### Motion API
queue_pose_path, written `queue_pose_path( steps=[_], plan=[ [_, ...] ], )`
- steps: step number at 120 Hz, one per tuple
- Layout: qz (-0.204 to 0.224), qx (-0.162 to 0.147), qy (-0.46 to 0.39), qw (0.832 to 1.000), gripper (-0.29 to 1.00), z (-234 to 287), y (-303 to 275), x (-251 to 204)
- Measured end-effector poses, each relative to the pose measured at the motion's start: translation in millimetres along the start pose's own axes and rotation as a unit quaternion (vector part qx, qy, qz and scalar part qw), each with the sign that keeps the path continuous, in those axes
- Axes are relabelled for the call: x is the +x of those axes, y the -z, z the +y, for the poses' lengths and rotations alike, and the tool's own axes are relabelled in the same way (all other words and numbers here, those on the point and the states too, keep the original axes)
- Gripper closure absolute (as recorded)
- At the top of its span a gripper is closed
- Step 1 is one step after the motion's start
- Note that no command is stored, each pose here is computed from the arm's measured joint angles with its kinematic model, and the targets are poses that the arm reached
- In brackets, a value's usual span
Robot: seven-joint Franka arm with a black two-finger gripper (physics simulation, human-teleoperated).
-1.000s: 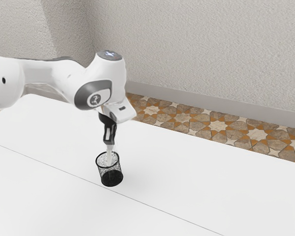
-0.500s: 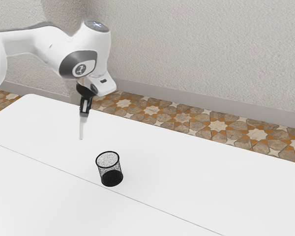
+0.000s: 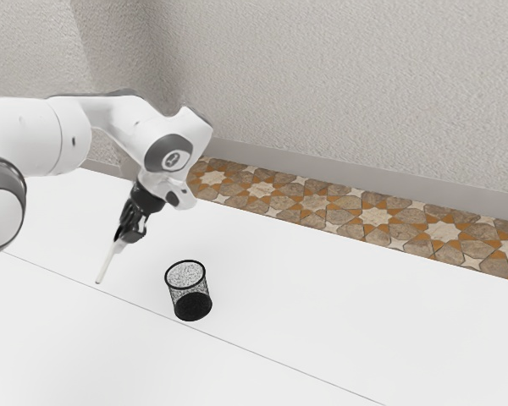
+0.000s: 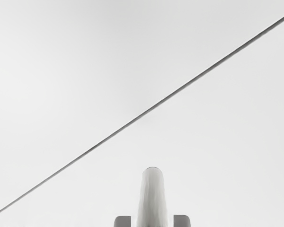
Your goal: Take the marker out of the pen holder and place it to the left of the pen holder.
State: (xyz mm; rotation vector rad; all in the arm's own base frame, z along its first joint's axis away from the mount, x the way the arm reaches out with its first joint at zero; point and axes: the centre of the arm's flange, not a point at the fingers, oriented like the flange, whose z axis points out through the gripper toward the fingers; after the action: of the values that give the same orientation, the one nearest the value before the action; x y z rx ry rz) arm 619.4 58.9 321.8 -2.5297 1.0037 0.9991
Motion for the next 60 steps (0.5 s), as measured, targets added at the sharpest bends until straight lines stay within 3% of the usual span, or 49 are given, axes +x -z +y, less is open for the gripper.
queue_pose_path(
  steps=[22,44,60],
  plan=[
    [-0.039,-0.043,0.029,0.998,0.76,-11,-43,18],
    [-0.057,-0.060,0.051,0.995,0.74,-14,-61,22],
    [-0.059,-0.073,0.064,0.994,0.48,-11,-65,25]
  ],
)
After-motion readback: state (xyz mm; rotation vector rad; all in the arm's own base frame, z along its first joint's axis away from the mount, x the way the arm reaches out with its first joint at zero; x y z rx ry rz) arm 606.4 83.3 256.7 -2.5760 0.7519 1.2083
